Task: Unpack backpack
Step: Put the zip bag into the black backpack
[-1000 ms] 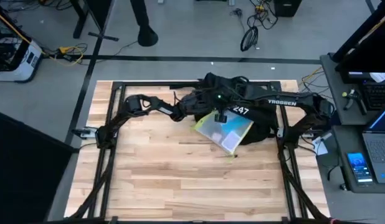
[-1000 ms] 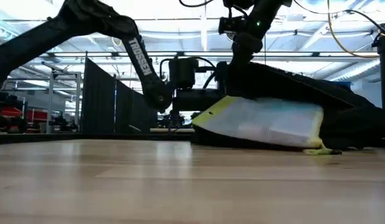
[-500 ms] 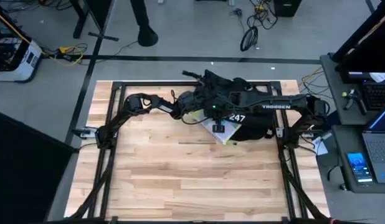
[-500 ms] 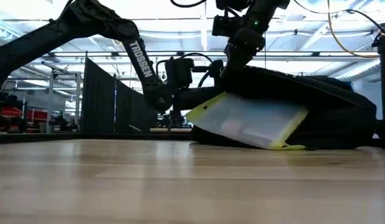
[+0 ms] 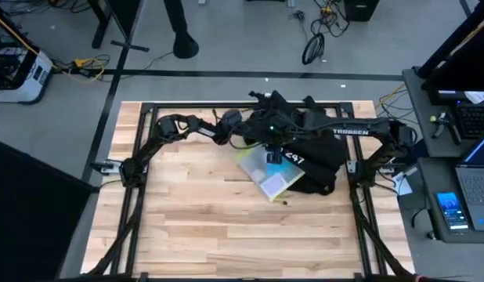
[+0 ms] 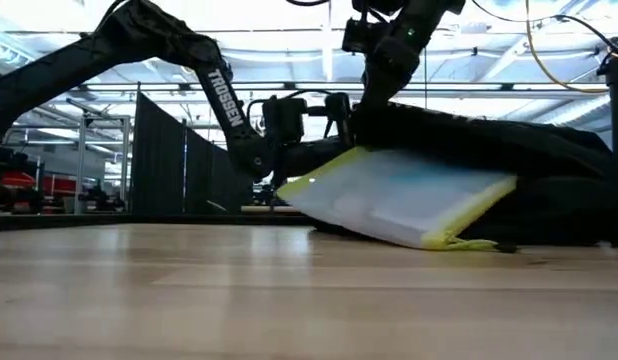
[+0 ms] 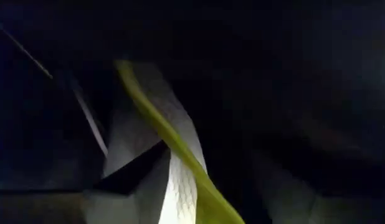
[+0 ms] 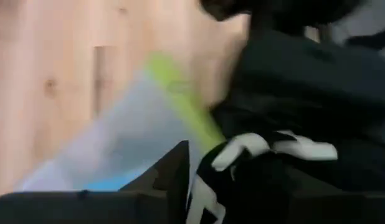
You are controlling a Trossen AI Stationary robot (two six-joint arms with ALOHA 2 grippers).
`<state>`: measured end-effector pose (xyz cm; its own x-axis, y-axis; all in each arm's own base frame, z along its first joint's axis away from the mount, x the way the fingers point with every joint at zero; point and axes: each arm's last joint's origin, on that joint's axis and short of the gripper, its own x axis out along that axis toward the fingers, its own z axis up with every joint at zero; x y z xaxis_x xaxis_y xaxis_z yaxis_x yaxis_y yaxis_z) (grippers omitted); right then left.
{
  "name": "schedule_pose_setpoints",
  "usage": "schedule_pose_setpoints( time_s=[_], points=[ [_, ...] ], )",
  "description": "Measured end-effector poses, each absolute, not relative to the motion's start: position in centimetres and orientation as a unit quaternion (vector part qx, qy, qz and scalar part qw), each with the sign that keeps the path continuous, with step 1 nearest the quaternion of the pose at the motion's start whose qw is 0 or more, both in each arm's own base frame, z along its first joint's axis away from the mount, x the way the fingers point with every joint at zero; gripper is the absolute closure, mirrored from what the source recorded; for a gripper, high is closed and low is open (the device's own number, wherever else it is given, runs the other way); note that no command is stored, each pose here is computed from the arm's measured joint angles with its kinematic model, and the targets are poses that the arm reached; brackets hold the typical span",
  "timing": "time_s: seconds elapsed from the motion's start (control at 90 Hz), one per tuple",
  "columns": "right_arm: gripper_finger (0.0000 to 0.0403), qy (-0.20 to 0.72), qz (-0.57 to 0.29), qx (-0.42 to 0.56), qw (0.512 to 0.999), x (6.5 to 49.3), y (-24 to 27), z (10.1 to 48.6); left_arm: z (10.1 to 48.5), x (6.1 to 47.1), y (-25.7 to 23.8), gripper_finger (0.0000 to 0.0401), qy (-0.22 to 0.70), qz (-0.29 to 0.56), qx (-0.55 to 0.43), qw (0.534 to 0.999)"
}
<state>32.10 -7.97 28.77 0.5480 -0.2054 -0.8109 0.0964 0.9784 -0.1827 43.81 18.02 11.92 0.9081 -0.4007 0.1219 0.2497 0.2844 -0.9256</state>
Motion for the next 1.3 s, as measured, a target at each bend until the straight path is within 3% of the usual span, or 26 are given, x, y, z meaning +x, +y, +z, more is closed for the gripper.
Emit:
schedule_pose_setpoints(
  time_s=[0.133, 0.3, 0.556, 0.711, 0.933, 1.111, 1.3],
  points=[
    [0.0265, 0.459, -0.112, -0.042, 0.880, 31.3, -9.0, 29.5, 12.0, 43.5, 17.9, 0.0182, 0.133, -0.270, -0.559, 0.773],
    [0.0259, 0.457, -0.123, -0.042, 0.880, 30.8, -9.7, 29.8, 12.3, 43.0, 19.2, 0.0182, 0.142, -0.281, -0.553, 0.771],
    [0.0259, 0.451, -0.158, -0.010, 0.879, 30.7, -10.2, 30.0, 14.2, 42.9, 20.8, 0.0182, 0.057, -0.179, -0.590, 0.785],
    [0.0259, 0.462, -0.164, 0.003, 0.871, 30.5, -10.0, 29.7, 14.7, 42.9, 21.1, 0.0182, 0.113, -0.159, -0.553, 0.810],
    [0.0259, 0.473, -0.149, -0.002, 0.869, 30.3, -9.9, 29.6, 17.7, 42.1, 20.2, 0.0182, 0.153, -0.134, -0.422, 0.883],
    [0.0259, 0.476, -0.144, -0.024, 0.867, 30.3, -10.0, 29.6, 21.0, 40.8, 19.7, 0.0182, 0.207, -0.050, -0.199, 0.956],
    [0.0259, 0.477, -0.150, -0.023, 0.866, 30.1, -10.7, 29.6, 22.5, 39.9, 18.1, 0.0182, 0.288, 0.018, -0.010, 0.957]
  ],
)
